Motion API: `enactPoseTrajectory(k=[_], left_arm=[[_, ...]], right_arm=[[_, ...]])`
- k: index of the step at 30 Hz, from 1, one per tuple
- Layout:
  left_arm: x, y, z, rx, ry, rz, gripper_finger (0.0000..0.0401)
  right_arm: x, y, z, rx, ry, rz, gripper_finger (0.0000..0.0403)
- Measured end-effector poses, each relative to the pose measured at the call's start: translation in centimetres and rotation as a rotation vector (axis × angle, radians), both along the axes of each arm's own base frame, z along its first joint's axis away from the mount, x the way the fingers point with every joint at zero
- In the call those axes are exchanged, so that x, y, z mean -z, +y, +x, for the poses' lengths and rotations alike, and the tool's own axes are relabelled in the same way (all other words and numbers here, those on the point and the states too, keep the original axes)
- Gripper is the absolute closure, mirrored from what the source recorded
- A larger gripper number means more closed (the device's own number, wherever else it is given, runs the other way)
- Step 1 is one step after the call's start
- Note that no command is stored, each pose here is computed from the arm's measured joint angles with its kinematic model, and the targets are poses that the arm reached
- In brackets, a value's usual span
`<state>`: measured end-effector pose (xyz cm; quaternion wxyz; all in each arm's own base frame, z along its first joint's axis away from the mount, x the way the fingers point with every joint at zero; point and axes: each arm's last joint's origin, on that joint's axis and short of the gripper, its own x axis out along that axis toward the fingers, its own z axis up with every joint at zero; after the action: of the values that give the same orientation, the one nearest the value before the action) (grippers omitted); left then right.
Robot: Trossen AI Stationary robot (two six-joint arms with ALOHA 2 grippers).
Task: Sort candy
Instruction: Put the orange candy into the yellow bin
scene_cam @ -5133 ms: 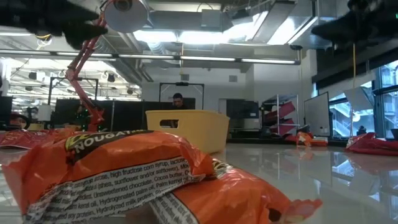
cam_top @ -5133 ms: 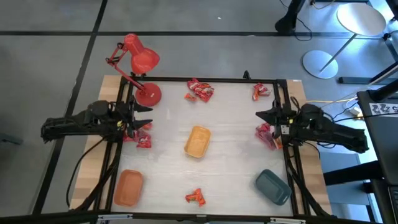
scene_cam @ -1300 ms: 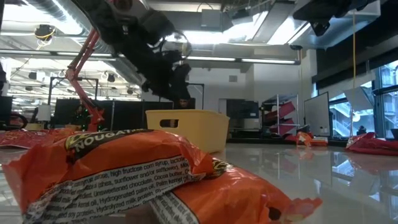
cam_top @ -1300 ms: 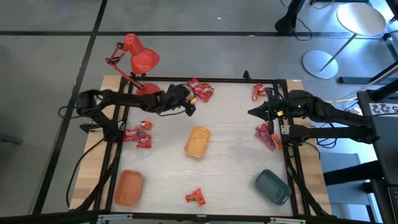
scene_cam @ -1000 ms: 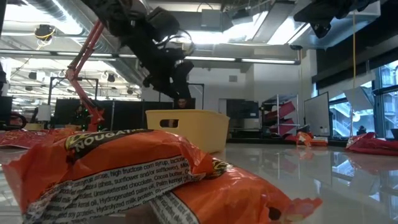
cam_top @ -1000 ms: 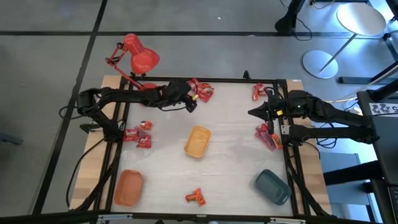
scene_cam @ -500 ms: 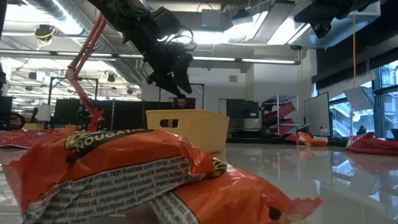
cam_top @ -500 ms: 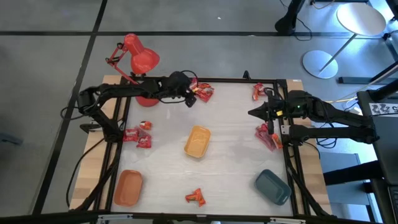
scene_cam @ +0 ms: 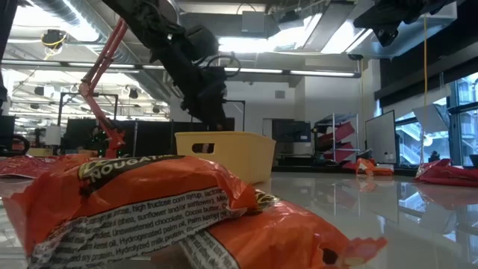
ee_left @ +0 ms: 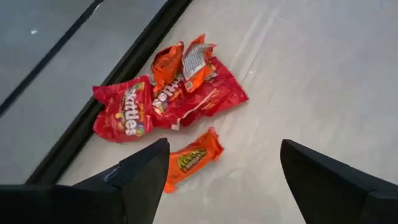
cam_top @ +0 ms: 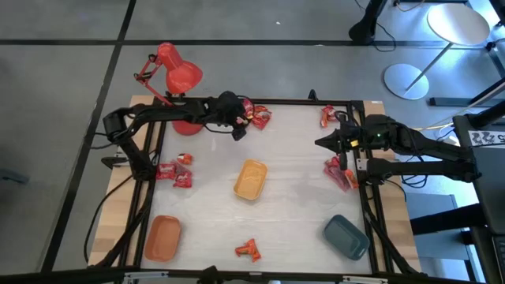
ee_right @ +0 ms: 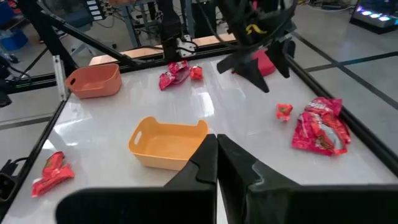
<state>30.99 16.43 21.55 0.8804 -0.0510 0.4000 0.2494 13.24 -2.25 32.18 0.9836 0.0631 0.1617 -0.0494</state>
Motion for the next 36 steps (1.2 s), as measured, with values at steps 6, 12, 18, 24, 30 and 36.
enactPoseTrajectory(k=[6, 12, 18, 24, 30, 36], left_arm=[[1.1, 1.3, -0.3, 0.118, -0.002, -0.063, 0.0109], [2.0, 3.0, -1.0, 0.146, -0.004, -0.105, 0.011], [3.4, 3.5, -0.8, 0.176, 0.043, -0.093, 0.011], [5.1, 3.2, 0.0, 0.294, 0.118, -0.041, 0.011], [5.3, 3.7, 0.2, 0.234, 0.144, 0.048, 0.011], [5.8, 3.9, 0.3, 0.24, 0.165, 0.064, 0.011]], right_arm=[[0.0, -0.1, 0.0, 0.023, 0.002, -0.008, 0.0397], [0.0, -0.1, 0.0, 0.023, 0.002, -0.007, 0.0397], [0.1, -0.1, 0.0, 0.02, 0.007, -0.013, 0.0397], [0.1, -0.1, 0.0, 0.019, 0.013, -0.014, 0.0397], [0.5, -0.1, -0.1, 0.019, 0.039, -0.01, 0.0397], [1.9, -0.1, 0.1, 0.019, 0.081, -0.002, 0.0397]])
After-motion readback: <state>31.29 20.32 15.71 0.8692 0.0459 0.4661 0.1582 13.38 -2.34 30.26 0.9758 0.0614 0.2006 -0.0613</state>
